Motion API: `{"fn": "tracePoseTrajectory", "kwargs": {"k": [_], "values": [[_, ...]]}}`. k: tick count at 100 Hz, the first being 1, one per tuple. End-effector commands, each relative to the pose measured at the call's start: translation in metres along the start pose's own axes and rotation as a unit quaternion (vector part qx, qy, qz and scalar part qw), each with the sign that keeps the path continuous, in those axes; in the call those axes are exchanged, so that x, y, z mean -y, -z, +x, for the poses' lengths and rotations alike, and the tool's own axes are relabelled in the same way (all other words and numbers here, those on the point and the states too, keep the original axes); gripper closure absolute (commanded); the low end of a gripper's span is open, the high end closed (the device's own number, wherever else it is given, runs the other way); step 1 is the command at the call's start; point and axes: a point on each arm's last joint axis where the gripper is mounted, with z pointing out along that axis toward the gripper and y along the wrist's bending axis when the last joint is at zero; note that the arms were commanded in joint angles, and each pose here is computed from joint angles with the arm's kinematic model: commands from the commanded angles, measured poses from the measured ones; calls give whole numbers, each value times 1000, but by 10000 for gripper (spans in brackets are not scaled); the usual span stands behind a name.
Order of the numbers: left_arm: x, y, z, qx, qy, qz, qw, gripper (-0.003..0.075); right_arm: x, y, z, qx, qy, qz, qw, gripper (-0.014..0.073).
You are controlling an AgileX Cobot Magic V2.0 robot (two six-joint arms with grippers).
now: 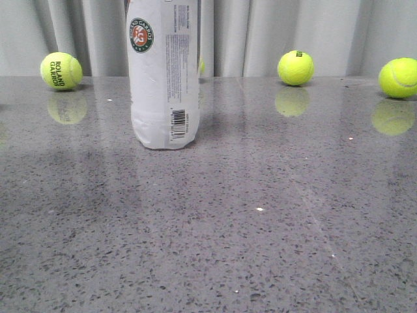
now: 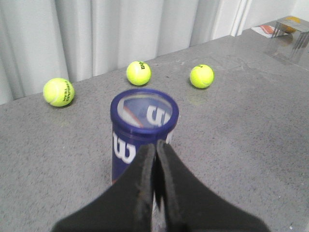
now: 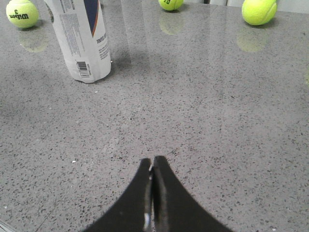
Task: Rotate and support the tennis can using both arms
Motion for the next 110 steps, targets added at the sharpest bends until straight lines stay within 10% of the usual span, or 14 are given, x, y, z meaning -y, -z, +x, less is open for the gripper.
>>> {"fn": "tracePoseTrajectory", "kwargs": {"k": [1, 58, 110], "values": [[3, 17, 1, 56, 9, -2, 998, 740, -2, 3, -14, 47, 8, -4, 999, 663], [-11, 50, 98, 51, -14, -85, 995, 740, -2, 3, -14, 47, 8, -4, 999, 663], [-37, 59, 198, 142, 2, -250, 958, 740, -2, 3, -14, 47, 8, -4, 999, 663]]}}
